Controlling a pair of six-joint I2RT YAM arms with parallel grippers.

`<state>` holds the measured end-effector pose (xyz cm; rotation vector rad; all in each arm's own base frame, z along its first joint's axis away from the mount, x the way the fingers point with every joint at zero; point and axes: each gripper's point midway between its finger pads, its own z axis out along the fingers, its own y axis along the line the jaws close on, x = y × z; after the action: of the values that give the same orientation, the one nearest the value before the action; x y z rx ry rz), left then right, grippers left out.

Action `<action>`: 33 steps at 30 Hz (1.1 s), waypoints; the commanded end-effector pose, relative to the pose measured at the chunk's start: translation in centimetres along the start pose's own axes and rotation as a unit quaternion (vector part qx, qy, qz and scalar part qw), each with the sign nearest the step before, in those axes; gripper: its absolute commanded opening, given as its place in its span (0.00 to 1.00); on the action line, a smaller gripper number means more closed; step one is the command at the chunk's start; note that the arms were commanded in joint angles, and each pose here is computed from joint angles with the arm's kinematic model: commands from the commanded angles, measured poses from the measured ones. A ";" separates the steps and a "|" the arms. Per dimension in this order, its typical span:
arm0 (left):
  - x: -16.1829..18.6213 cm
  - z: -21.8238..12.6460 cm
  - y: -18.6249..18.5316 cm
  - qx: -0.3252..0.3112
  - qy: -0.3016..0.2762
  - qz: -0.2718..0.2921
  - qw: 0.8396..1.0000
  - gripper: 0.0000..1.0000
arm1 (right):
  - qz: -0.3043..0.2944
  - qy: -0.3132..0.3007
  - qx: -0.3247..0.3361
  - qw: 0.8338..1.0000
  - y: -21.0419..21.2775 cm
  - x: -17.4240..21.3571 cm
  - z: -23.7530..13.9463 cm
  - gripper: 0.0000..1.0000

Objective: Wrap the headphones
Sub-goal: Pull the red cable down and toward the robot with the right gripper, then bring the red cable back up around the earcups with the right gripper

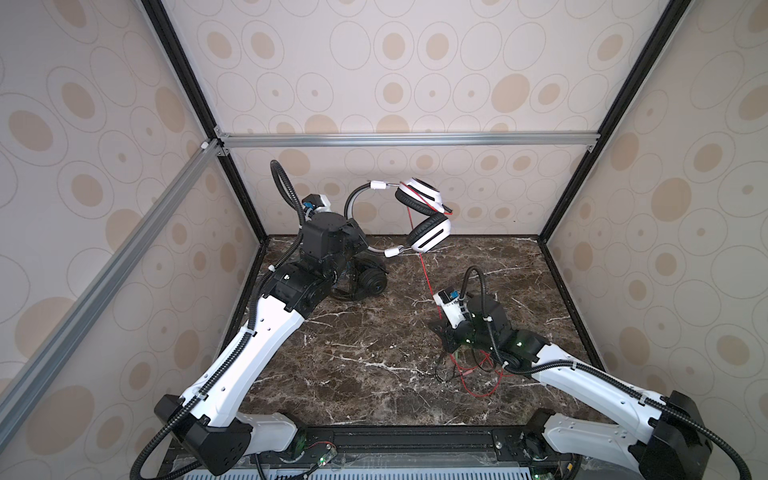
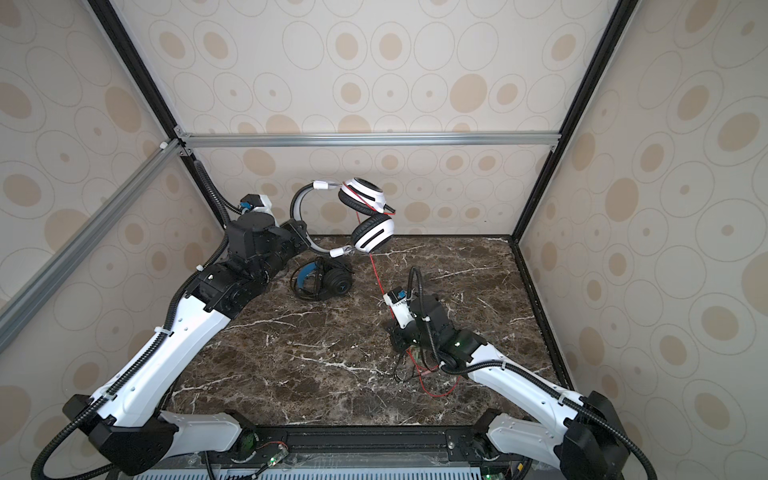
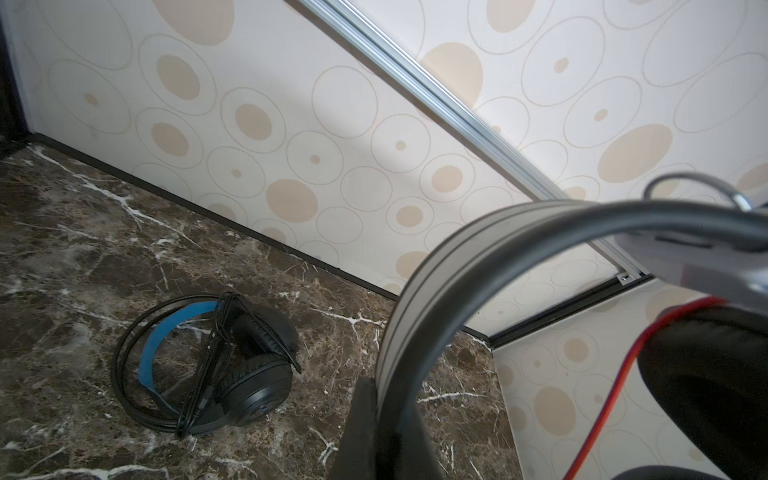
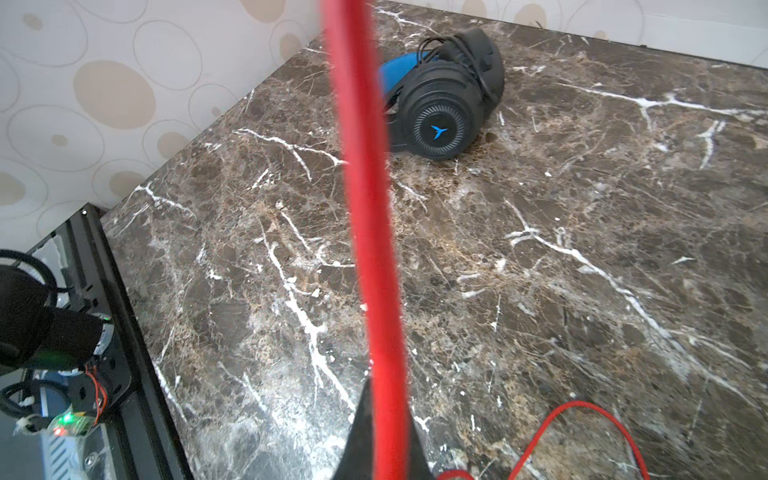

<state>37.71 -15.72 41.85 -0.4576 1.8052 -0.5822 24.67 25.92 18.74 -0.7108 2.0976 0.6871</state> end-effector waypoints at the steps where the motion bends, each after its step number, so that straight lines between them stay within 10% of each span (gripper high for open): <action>1: -2.7 -0.5 -0.9 -0.003 -0.068 -0.021 0.997 0.00 | -0.022 0.014 0.006 1.000 1.0 0.0 -0.7 0.03; 9: -0.9 0.3 1.3 -0.099 -0.080 0.098 0.987 0.00 | -0.086 0.022 -0.002 0.996 4.3 -1.4 -2.3 0.02; 19: 3.1 -0.2 3.7 -0.196 -0.065 0.288 0.935 0.00 | -0.168 0.010 0.000 0.986 5.7 -5.8 -5.2 0.01; 33: 10.0 -1.5 3.2 -0.079 0.060 0.439 0.893 0.00 | -0.272 0.057 0.099 0.955 2.7 -9.9 -7.4 0.05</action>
<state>34.16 -17.94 30.74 0.2638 1.9833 0.2821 23.73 26.73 30.97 -1.1378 1.9025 0.2301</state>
